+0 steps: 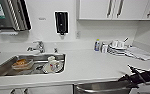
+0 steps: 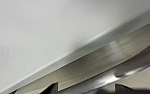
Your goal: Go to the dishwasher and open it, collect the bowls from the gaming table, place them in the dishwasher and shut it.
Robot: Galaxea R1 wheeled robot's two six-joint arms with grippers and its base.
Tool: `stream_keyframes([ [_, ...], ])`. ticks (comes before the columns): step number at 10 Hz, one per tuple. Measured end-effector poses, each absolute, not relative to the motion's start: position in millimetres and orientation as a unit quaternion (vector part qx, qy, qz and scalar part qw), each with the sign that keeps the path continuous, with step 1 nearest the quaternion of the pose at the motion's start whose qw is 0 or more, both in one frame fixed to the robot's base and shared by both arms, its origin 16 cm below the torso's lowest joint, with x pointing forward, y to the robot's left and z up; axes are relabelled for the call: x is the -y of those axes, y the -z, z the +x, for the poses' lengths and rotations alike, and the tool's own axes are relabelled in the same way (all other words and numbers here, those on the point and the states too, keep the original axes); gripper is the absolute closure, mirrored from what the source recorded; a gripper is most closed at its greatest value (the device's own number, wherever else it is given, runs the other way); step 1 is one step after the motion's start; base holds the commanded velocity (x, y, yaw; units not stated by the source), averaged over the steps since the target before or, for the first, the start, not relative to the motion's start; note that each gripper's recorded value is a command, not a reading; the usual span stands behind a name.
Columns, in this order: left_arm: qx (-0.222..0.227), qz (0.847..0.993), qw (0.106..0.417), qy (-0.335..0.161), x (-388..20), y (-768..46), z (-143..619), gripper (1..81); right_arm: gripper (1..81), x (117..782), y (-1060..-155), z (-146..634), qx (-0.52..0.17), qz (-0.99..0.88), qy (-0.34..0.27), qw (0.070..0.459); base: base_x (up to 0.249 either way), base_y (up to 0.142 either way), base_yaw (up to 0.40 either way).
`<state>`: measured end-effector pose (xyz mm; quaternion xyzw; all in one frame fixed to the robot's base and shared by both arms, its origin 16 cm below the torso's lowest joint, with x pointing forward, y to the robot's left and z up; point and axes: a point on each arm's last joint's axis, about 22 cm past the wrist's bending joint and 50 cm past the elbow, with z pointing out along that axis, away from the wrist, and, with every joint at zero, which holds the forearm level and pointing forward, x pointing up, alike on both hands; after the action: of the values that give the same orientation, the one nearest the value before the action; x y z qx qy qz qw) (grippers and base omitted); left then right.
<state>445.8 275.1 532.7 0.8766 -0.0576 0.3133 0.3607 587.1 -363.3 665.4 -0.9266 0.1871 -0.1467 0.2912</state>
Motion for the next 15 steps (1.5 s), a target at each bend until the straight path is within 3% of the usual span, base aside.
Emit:
stream_keyframes([
  [6, 0.058, 0.876, 0.361, -0.314, -275.1, -532.7, 446.1, 1.0, 1.0, 323.0, -614.6, 552.9, -0.173, -0.934, 0.081, 0.302, 0.0, 0.0, 0.0],
  [10, 0.057, 0.876, 0.361, -0.314, -274.0, -531.2, 446.9, 1.0, 1.0, 302.3, -601.9, 560.6, -0.164, -0.935, 0.07, 0.306, 0.0, 0.0, 0.0],
  [15, 0.057, 0.876, 0.36, -0.314, -274.3, -530.1, 447.6, 1.0, 1.0, 329.1, -584.1, 581.3, -0.263, -0.912, 0.071, 0.306, 0.0, 0.0, 0.0],
])
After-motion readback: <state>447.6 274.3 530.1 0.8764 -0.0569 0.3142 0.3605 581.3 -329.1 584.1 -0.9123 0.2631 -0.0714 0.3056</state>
